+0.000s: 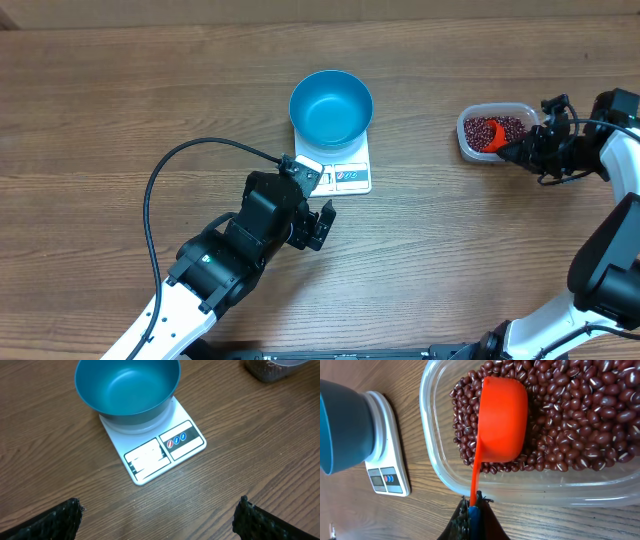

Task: Scoop item into bowl and weigh 150g on scale
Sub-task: 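Drag the scoop through the beans toward the right to fill it, then lift the filled scoop up out of the bean tub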

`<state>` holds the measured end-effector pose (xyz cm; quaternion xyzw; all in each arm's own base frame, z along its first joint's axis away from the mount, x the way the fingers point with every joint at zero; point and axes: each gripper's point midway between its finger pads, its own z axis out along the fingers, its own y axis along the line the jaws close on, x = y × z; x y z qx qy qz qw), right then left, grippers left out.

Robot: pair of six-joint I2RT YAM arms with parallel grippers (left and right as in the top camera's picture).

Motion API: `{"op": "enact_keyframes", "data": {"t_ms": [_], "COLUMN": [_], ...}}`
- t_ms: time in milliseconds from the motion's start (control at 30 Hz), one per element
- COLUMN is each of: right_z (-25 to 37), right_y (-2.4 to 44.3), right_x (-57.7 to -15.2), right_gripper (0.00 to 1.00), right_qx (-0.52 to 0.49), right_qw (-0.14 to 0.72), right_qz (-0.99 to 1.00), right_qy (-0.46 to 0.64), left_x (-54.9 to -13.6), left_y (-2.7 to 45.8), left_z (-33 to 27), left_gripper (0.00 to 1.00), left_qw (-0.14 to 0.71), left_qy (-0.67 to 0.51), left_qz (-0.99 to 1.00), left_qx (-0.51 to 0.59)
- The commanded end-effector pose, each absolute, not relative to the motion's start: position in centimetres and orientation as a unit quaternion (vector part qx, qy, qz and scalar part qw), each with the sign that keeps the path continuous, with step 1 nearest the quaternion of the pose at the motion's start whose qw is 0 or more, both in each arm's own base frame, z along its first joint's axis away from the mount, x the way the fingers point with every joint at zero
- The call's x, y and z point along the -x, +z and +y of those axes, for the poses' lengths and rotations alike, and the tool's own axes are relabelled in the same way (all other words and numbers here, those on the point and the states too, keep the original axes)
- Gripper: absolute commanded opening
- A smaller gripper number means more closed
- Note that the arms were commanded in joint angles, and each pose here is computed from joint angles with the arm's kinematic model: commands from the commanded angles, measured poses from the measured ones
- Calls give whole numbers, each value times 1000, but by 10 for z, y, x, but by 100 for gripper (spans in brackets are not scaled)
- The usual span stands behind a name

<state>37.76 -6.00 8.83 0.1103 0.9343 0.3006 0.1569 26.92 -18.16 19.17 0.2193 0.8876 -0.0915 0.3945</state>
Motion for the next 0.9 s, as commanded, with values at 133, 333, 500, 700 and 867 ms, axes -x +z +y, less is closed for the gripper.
{"op": "enact_keyframes", "data": {"t_ms": [133, 333, 500, 700, 867], "right_z": [-61, -67, -68, -72, -78], "right_y": [98, 99, 102, 107, 112], "right_x": [-377, -377, -377, -376, -375], "right_gripper": [4, 4, 4, 4, 4], "right_qx": [-129, -136, -139, -148, -159], "right_qw": [173, 178, 183, 191, 199], "right_qz": [910, 907, 903, 893, 883], "right_qy": [353, 355, 364, 380, 395], "left_x": [-269, -267, -267, -267, -267], "left_y": [188, 185, 185, 185, 185], "left_z": [-182, -181, -181, -181, -181], "left_gripper": [100, 100, 100, 100, 100], "left_qw": [388, 381, 381, 381, 381], "left_qy": [-90, -87, -87, -87, -87], "left_qz": [888, 891, 891, 891, 891], "left_qx": [-229, -230, -230, -230, -230]}}
